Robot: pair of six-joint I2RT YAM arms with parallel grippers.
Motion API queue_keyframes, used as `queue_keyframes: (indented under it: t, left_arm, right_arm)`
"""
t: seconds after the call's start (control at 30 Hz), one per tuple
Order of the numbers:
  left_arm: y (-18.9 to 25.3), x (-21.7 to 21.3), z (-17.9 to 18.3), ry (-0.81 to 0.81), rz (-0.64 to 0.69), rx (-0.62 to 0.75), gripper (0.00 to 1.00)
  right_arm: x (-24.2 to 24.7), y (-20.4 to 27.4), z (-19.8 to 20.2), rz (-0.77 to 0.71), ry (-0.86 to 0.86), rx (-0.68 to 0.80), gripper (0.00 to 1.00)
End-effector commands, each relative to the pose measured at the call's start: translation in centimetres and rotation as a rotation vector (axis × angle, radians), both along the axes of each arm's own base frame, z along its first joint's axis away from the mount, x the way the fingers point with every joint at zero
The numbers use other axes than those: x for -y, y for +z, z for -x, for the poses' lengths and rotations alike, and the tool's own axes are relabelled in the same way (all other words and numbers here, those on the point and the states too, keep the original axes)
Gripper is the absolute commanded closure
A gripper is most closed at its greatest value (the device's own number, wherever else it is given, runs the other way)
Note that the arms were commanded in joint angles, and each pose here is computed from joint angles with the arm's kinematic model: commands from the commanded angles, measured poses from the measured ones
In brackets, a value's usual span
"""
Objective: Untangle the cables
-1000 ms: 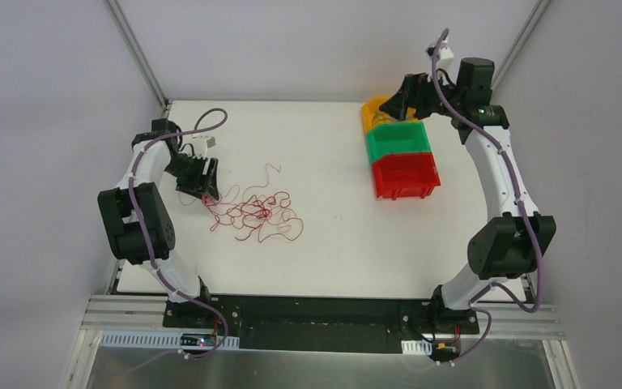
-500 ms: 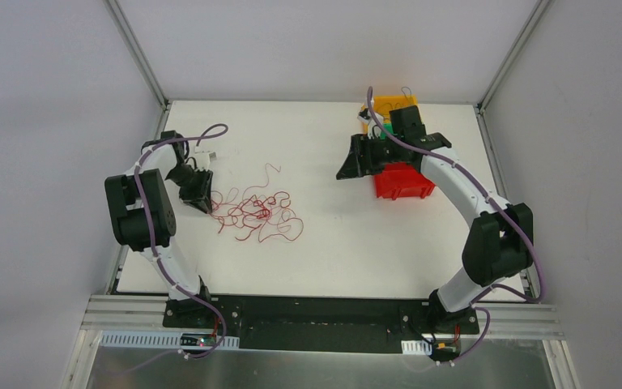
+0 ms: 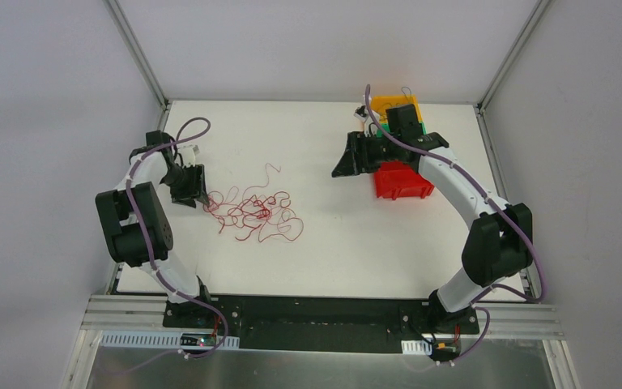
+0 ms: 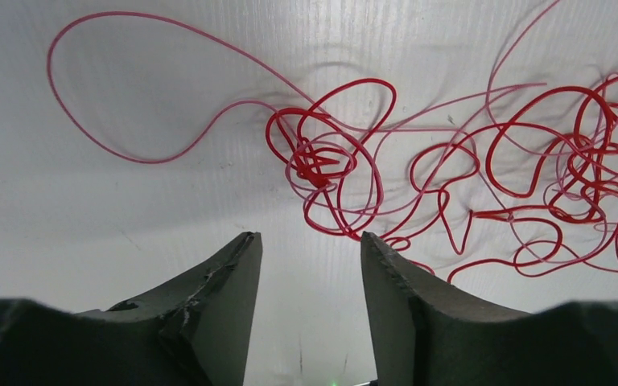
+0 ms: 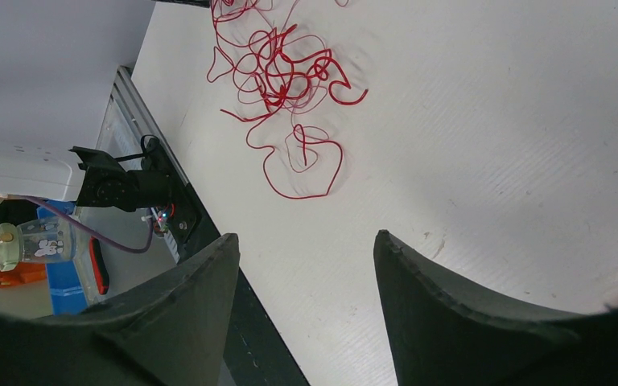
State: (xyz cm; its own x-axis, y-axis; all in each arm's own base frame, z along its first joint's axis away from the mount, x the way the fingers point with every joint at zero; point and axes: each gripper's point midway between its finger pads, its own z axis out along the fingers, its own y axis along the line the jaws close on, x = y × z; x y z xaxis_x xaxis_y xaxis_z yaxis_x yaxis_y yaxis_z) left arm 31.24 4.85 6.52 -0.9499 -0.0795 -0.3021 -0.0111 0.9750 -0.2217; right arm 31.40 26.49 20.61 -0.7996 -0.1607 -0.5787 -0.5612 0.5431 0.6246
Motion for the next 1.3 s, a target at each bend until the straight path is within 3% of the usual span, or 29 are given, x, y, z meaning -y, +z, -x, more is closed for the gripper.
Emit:
queue_keyframes:
  t: [0.0, 0.13, 0.3, 0.47, 0.57, 0.7, 0.8, 0.93, 1.0, 1.27]
  left_arm:
    - [-3.2, 1.0, 0.3, 0.066, 0.069, -0.086, 0.53]
    - [-3.7, 1.9, -1.0, 0.098, 0.137, -0.092, 0.53]
    - [-0.8, 4.2, -2.0, 0.012, 0.239, 0.019, 1.00]
    - [6.5, 10.0, -0.9, -0.279, 0.323, 0.278, 1.00]
    - [10.8, 13.6, 0.7, -0.479, 0.306, 0.442, 1.00]
    - [15.5, 17.2, 2.5, -0.615, 0.305, 0.574, 1.00]
    - [17.7, 18.9, 3.3, -0.667, 0.329, 0.623, 1.00]
    - [19.3, 20.7, 3.9, -0.709, 0.352, 0.642, 1.00]
    - [19.8, 21.4, 4.1, -0.720, 0.365, 0.642, 1.00]
    - [20.9, 22.4, 4.7, -0.739, 0.405, 0.651, 1.00]
  right_arm:
    - [-0.3, 3.0, 0.3, -0.048, 0.018, 0.069, 0.35]
    - [-0.2, 3.2, 0.4, -0.045, 0.017, 0.082, 0.35]
    - [-0.8, 4.2, 0.4, -0.097, 0.008, 0.070, 0.43]
    - [-2.5, 6.2, 1.0, -0.207, 0.007, 0.057, 0.56]
    - [-4.8, 8.1, 2.0, -0.265, 0.056, 0.079, 0.57]
    - [-8.4, 10.3, 3.8, -0.317, 0.127, 0.105, 0.57]
    - [-11.0, 11.6, 4.4, -0.344, 0.160, 0.117, 0.56]
    - [-13.8, 11.9, 4.9, -0.342, 0.190, 0.139, 0.43]
    - [-14.9, 11.9, 5.2, -0.341, 0.202, 0.145, 0.43]
    - [-15.3, 7.6, 2.1, -0.147, 0.079, 0.274, 0.59]
